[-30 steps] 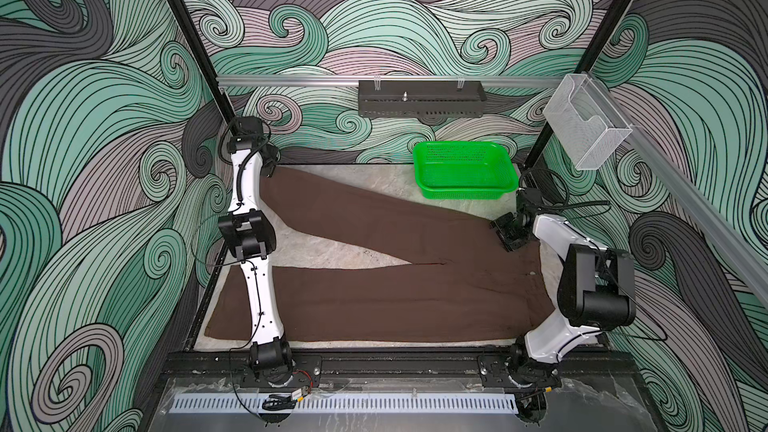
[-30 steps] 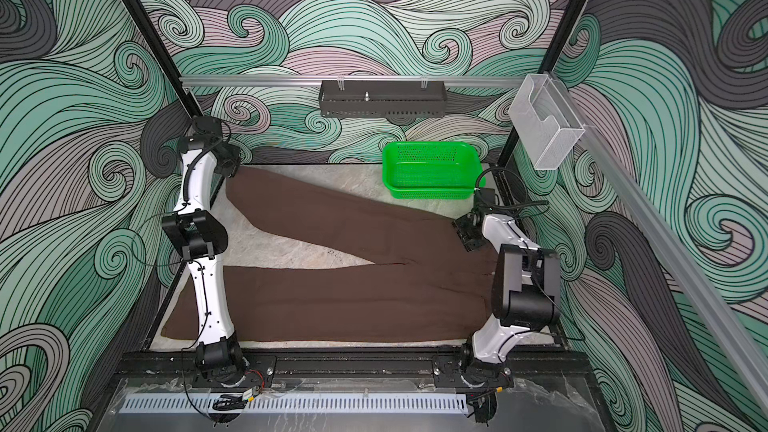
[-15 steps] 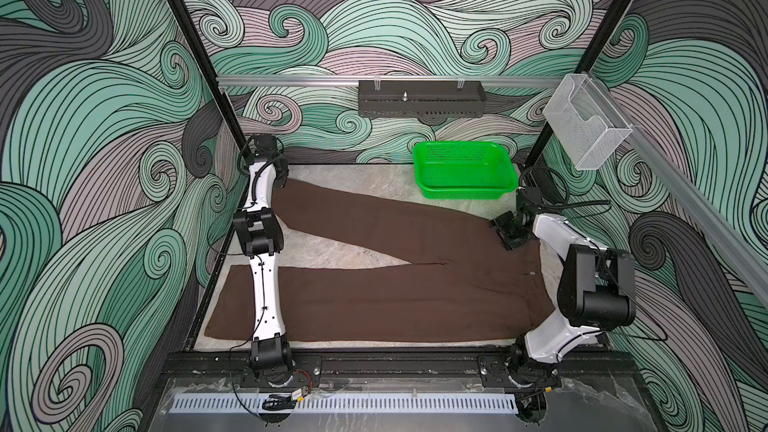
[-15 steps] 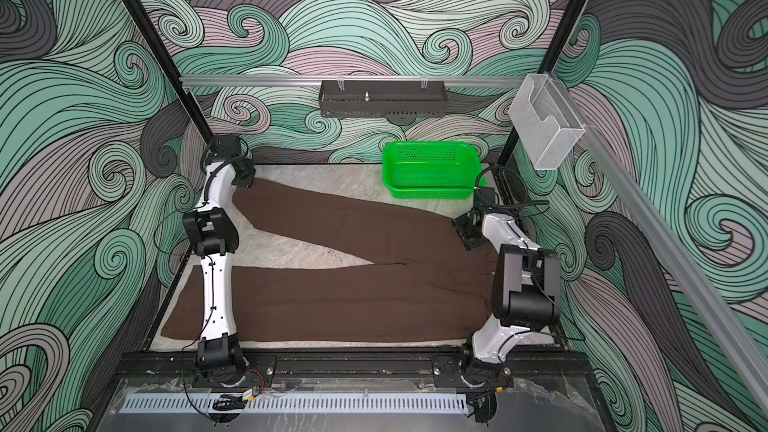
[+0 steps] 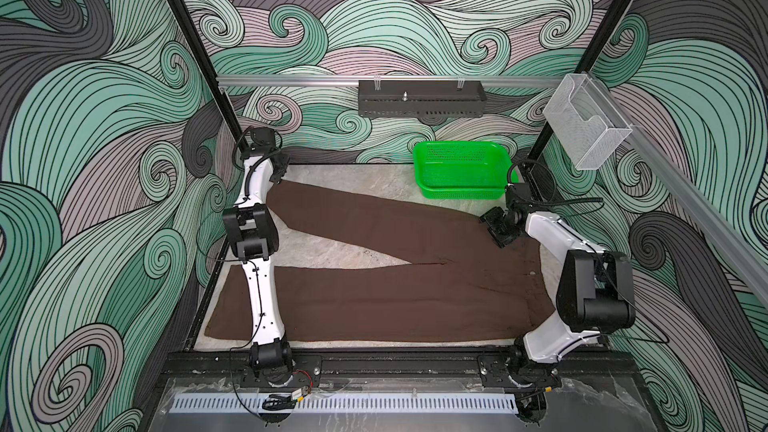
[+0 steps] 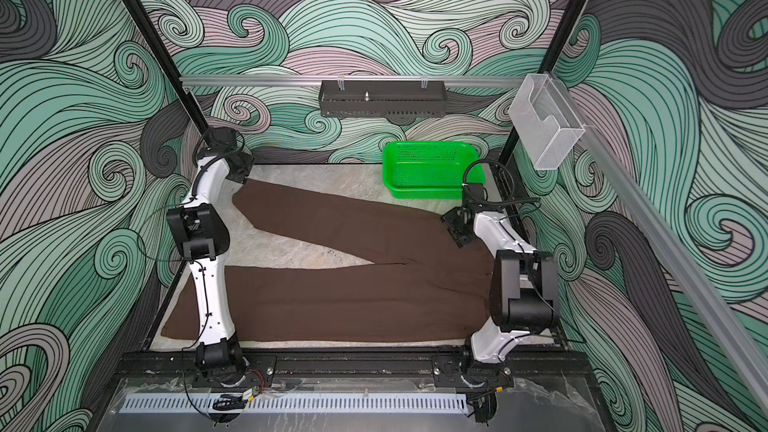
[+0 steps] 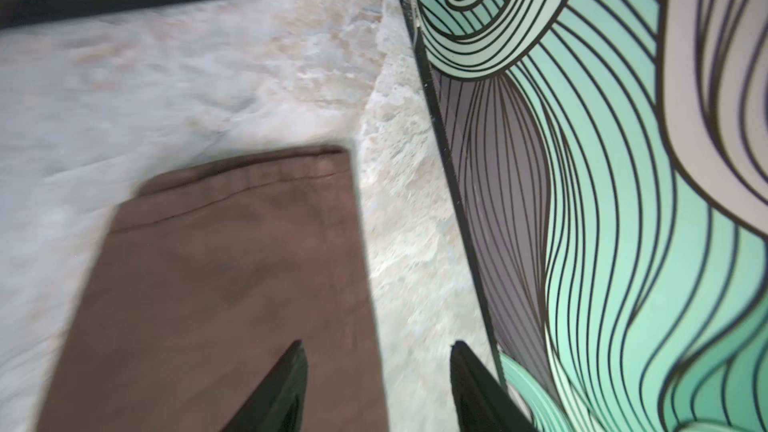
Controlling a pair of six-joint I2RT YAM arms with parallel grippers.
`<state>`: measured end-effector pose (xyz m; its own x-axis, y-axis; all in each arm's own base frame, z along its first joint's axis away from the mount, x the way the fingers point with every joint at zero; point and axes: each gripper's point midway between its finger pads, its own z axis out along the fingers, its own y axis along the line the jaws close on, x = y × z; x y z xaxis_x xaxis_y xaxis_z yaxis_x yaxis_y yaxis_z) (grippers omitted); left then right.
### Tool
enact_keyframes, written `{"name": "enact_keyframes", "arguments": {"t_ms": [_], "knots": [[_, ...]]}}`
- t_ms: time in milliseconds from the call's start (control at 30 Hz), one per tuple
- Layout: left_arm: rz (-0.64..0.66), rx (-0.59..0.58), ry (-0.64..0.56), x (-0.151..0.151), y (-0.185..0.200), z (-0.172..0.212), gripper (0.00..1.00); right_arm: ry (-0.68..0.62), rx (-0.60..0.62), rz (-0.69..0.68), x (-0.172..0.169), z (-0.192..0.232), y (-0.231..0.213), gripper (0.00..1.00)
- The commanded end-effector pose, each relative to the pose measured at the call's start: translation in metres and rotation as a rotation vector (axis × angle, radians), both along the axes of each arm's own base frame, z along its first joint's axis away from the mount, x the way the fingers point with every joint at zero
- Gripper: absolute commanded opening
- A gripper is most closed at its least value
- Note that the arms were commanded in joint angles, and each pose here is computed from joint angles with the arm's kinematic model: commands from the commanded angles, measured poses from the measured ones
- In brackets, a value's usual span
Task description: Fold and stack the trousers
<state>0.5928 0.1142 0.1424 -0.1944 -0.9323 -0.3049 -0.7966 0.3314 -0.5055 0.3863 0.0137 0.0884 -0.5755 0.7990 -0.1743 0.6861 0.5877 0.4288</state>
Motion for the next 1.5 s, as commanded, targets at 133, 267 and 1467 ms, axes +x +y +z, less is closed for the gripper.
{"name": "enact_keyframes", "arguments": {"t_ms": [133, 267, 1467], "knots": [[-0.034, -0.027, 0.215, -0.049, -0.006, -0.053, 0.59, -0.002, -0.015, 0.003, -0.015, 0.010, 0.000, 0.68], [-0.022, -0.061, 0.318, -0.068, -0.010, -0.082, 0.59, 0.003, -0.013, 0.010, -0.018, 0.007, 0.000, 0.68], [0.034, 0.016, 0.565, -0.157, 0.010, -0.123, 0.64, 0.042, -0.012, 0.019, -0.026, -0.010, 0.000, 0.68]]}}
